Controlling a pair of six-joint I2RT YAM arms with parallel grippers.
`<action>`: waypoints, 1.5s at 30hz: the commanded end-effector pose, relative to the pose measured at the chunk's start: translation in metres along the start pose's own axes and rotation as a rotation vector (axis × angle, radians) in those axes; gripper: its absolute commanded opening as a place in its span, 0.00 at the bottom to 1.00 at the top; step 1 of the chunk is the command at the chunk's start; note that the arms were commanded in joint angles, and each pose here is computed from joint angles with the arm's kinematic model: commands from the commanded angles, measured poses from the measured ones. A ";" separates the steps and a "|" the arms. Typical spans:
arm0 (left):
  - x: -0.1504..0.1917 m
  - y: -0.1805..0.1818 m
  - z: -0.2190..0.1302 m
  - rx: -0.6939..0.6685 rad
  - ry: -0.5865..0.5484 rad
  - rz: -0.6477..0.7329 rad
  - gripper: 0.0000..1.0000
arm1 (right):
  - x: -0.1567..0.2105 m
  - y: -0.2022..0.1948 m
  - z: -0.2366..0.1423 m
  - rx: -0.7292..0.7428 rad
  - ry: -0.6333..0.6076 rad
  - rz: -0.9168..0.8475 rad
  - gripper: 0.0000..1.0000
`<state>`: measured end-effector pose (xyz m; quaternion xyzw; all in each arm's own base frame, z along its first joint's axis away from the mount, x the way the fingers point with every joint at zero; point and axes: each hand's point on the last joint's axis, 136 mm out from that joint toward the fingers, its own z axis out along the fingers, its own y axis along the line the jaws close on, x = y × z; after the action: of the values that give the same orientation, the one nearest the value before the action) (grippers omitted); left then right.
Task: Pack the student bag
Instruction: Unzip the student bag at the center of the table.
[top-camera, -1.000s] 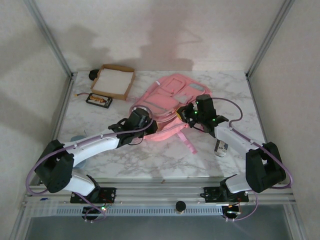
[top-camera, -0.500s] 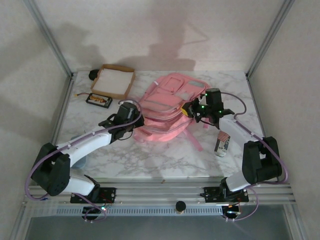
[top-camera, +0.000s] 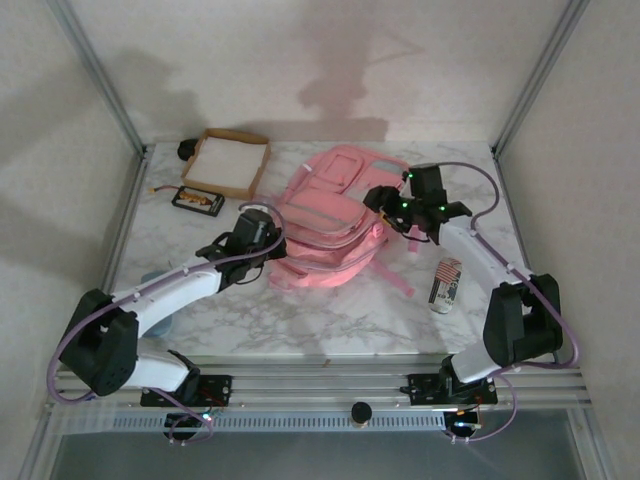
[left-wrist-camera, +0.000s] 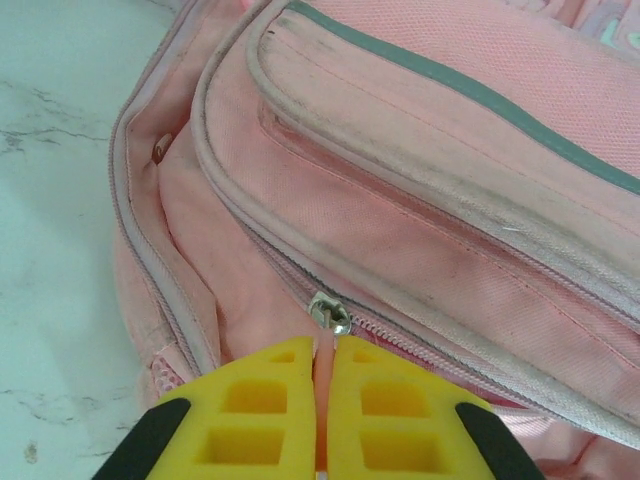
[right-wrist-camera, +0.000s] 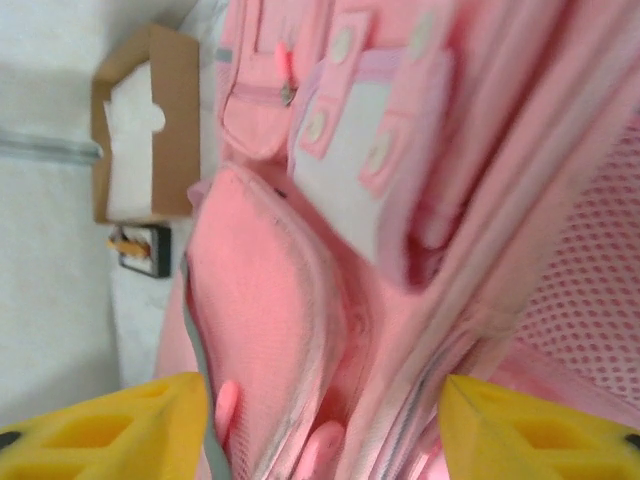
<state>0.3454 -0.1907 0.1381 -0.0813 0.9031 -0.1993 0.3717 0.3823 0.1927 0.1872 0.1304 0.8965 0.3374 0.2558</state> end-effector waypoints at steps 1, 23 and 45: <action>-0.016 -0.015 -0.016 0.052 -0.075 0.015 0.00 | 0.024 0.017 -0.021 0.075 0.006 -0.319 0.66; -0.019 -0.052 -0.049 0.186 -0.119 0.063 0.00 | 0.119 0.094 0.027 -0.012 0.087 -1.535 0.92; -0.039 0.016 -0.042 -0.094 -0.194 -0.052 0.00 | 0.076 0.110 0.000 0.044 -0.246 -1.932 0.01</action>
<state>0.3334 -0.1904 0.1719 -0.0786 0.8814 -0.2090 0.4163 0.3214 0.3148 0.1886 -0.6267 0.6363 -0.0324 0.4486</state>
